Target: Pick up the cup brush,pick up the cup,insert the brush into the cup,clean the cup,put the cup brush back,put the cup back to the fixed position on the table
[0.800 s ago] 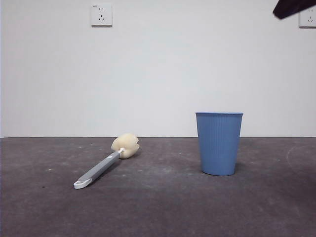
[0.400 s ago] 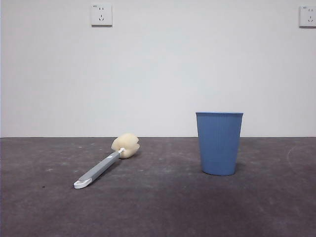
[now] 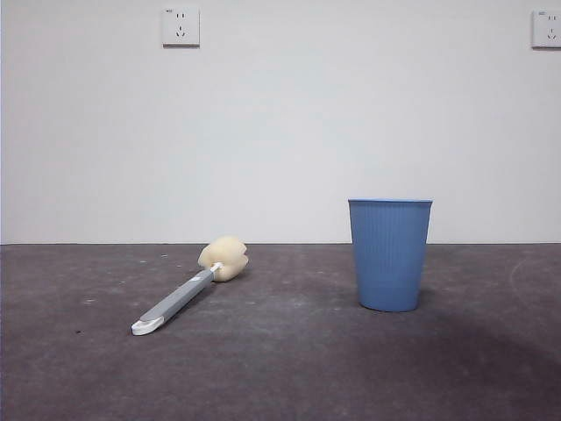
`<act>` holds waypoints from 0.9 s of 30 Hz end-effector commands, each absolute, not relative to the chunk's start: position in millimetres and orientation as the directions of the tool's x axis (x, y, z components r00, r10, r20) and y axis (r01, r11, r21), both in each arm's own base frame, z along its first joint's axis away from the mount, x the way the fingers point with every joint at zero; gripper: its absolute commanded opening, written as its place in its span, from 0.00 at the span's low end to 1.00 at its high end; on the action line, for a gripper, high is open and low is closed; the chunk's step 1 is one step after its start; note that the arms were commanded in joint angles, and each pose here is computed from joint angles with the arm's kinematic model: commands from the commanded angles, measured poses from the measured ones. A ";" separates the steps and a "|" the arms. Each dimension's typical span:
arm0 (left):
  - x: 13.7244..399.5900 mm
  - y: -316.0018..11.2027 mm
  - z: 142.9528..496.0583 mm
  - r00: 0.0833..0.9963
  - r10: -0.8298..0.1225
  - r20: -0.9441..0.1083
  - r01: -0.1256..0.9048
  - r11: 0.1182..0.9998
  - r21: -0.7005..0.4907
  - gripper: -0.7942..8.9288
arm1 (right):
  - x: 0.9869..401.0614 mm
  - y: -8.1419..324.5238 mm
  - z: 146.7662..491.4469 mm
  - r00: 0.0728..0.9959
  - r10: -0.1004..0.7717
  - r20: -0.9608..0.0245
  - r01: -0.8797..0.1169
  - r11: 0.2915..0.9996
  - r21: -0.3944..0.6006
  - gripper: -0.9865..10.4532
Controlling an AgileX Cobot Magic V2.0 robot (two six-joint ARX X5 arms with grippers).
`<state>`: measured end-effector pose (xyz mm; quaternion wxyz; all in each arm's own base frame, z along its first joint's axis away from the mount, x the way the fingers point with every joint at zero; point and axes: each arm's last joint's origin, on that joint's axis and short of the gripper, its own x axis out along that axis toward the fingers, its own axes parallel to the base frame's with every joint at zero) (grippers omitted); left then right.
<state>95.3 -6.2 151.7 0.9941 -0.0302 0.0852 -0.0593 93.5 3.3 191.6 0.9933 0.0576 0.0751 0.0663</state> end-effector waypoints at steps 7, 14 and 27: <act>95.9 -5.8 147.5 0.978 -0.116 -0.175 0.104 0.992 -0.077 0.08 | 94.4 3.2 153.7 0.977 0.136 -0.166 -0.117 0.986 0.120 0.09; 95.9 -5.8 147.7 0.978 -0.116 -0.174 0.104 0.992 -0.077 0.08 | 95.0 3.2 149.6 0.974 0.138 -0.179 -0.117 0.986 0.122 0.09; 95.9 -5.8 147.7 0.978 -0.116 -0.174 0.104 0.992 -0.077 0.08 | 95.0 3.2 150.0 0.974 0.138 -0.178 -0.117 0.986 0.121 0.09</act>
